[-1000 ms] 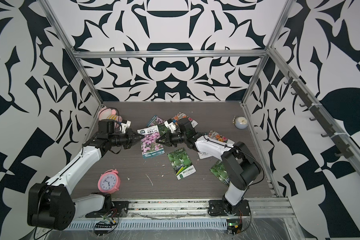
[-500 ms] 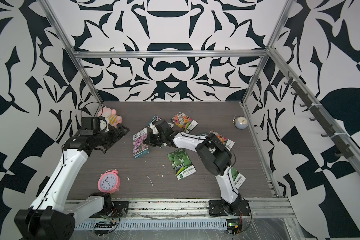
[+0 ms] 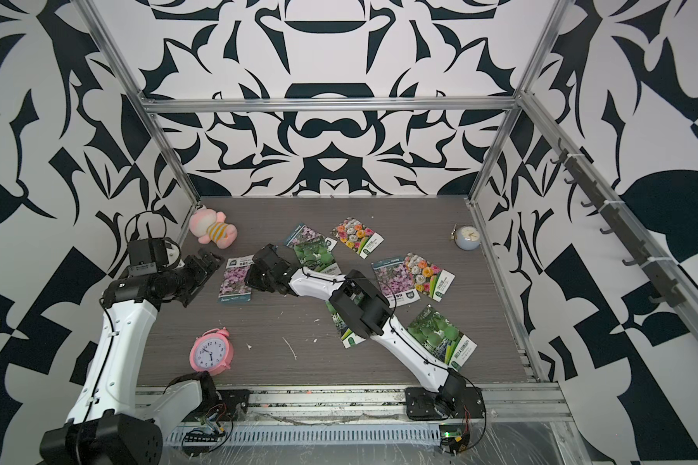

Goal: Arrange the seed packets in a row
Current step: Place the seed packet at the center of the board, then move the seed packet to the center of the board.

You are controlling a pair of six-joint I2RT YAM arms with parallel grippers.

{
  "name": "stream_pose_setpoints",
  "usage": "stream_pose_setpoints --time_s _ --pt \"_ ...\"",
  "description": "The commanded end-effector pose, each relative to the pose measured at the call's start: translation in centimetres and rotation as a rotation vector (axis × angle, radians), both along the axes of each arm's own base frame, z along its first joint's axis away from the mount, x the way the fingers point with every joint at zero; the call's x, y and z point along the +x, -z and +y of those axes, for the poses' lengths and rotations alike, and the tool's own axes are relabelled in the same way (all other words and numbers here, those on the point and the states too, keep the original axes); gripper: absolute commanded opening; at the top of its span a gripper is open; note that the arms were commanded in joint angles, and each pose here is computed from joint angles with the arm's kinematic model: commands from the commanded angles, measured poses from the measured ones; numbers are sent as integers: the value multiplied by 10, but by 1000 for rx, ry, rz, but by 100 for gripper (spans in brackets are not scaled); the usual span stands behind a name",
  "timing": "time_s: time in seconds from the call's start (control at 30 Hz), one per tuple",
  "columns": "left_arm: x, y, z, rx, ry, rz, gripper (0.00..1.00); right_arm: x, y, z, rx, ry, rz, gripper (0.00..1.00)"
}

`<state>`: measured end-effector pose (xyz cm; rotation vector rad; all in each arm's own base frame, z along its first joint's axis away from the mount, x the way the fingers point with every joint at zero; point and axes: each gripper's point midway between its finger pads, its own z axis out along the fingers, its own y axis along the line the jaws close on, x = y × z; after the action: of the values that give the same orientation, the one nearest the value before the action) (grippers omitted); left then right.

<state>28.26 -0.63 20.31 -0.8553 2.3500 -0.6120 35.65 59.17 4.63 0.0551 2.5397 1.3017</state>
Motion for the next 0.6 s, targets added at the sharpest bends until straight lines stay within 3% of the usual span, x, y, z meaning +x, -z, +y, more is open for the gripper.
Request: stream_pose_setpoints --time_s 0.0,0.17,0.47,0.57 --pt "-4 10 2 6 -2 47 99 0 -53 -2 -3 11 -39 57" --pt "3 15 10 24 -33 71 100 -9 -102 -47 0 47 -97 67" --pt "44 67 -17 -48 20 170 90 -5 -97 -170 -109 161 -130 71" --pt "58 91 -28 100 60 255 86 -6 -91 -202 -187 166 -166 73"
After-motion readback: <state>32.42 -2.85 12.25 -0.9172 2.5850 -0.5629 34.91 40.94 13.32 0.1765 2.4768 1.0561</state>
